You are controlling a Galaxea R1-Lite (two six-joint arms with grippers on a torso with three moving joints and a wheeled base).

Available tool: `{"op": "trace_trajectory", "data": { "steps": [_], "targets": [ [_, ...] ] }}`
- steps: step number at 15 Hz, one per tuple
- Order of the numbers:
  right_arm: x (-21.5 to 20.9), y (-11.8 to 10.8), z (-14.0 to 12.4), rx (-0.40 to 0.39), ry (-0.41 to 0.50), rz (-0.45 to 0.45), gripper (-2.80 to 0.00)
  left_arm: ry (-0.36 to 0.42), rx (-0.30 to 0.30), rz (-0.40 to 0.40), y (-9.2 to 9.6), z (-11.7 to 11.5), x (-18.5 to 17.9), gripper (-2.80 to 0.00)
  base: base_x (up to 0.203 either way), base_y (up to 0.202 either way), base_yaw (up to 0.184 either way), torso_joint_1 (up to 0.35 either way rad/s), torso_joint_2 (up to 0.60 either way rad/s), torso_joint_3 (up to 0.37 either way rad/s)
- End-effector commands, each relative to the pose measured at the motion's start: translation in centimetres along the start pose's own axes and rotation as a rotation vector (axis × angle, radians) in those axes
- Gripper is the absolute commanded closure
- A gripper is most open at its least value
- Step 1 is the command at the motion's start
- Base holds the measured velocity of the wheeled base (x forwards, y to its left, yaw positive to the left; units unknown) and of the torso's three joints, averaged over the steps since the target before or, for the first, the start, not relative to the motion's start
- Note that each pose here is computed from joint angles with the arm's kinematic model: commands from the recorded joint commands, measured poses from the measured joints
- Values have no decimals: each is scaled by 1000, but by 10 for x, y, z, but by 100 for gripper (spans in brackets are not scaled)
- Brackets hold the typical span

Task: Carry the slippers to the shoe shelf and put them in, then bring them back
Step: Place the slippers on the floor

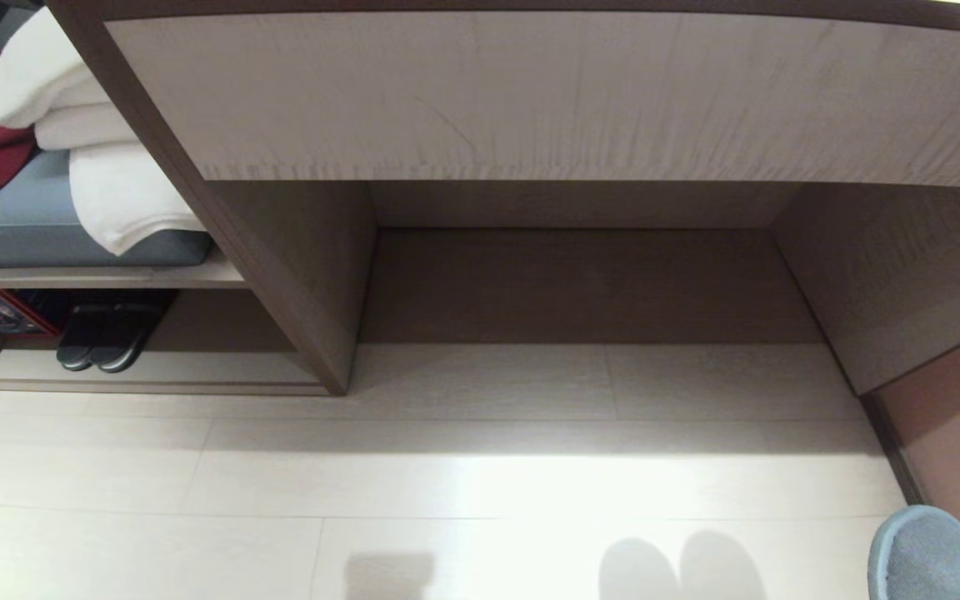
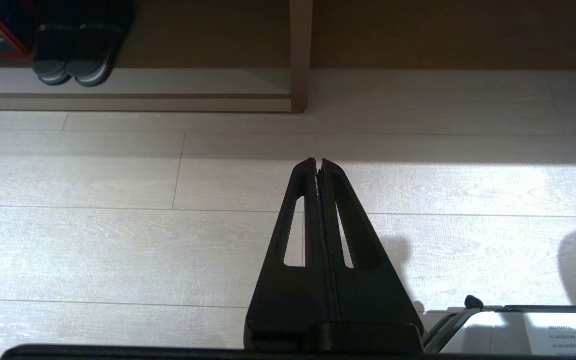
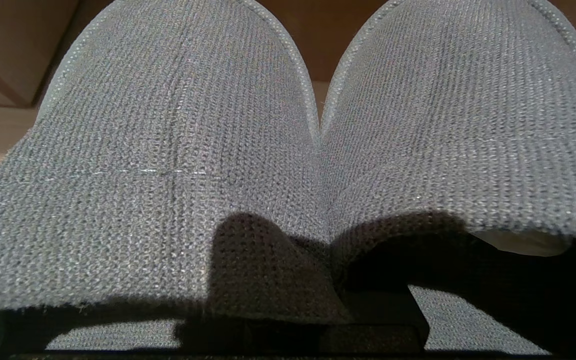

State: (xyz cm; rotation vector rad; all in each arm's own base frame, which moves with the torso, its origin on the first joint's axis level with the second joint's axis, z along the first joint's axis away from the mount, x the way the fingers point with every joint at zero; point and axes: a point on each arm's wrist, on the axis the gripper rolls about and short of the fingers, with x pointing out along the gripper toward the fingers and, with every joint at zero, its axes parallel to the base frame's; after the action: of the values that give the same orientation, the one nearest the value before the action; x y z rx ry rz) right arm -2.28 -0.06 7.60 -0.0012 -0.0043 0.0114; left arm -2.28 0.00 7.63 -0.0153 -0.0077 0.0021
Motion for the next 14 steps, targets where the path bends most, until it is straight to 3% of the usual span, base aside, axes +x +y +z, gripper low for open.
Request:
{"op": "trace_trajectory", "data": {
  "steps": [1, 14],
  "targets": [
    [0, 0, 0, 0, -1, 0, 0, 0, -1, 0, 0, 0, 0, 0, 0, 0, 0, 4, 3, -195],
    [0, 0, 0, 0, -1, 0, 0, 0, -3, -1, 0, 0, 0, 0, 0, 0, 0, 2, 3, -197]
  ]
}}
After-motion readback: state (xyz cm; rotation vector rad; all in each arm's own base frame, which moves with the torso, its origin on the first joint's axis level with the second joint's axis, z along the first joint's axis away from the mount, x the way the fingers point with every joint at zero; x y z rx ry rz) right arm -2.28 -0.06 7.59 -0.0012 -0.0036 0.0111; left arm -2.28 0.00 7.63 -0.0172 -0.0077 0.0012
